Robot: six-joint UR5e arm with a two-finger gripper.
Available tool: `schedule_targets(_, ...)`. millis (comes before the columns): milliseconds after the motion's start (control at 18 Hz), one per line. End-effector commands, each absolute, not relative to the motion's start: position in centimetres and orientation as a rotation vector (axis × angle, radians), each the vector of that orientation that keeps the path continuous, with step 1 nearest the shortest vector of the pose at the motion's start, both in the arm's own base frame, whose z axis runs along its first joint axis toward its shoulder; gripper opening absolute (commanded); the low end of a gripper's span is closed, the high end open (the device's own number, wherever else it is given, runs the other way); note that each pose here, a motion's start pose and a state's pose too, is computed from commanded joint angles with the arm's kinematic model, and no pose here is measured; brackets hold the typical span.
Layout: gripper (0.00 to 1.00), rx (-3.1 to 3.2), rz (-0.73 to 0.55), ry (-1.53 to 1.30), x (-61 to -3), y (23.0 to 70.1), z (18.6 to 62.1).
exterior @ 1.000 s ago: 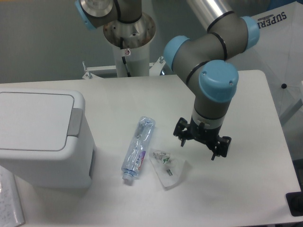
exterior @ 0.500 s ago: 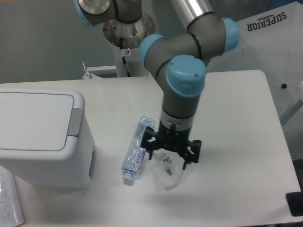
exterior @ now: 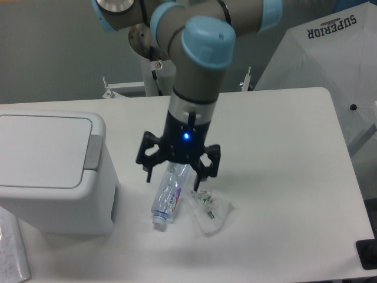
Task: Open the trash can
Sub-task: 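Swing the open gripper over to the trash can lid's edge, then push the trash can lid open with the gripper fingers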
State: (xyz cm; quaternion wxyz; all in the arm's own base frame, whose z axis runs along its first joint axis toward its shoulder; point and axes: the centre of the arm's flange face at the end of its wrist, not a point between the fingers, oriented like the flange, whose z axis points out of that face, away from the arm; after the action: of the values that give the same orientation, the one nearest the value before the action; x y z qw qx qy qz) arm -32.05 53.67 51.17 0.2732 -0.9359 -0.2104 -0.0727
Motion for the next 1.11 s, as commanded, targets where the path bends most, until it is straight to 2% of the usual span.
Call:
schedule_targets(167,1.00,-2.524,-0.209,-0.515,-28.9,54.8,51.9)
schedule_targets(333,1.00,-2.553,-0.227,-0.499,-27.5,55.2,50.6)
schedule_targets(1111,1.00,-2.591,-0.252,-0.480,-25.8,54.4,48.6)
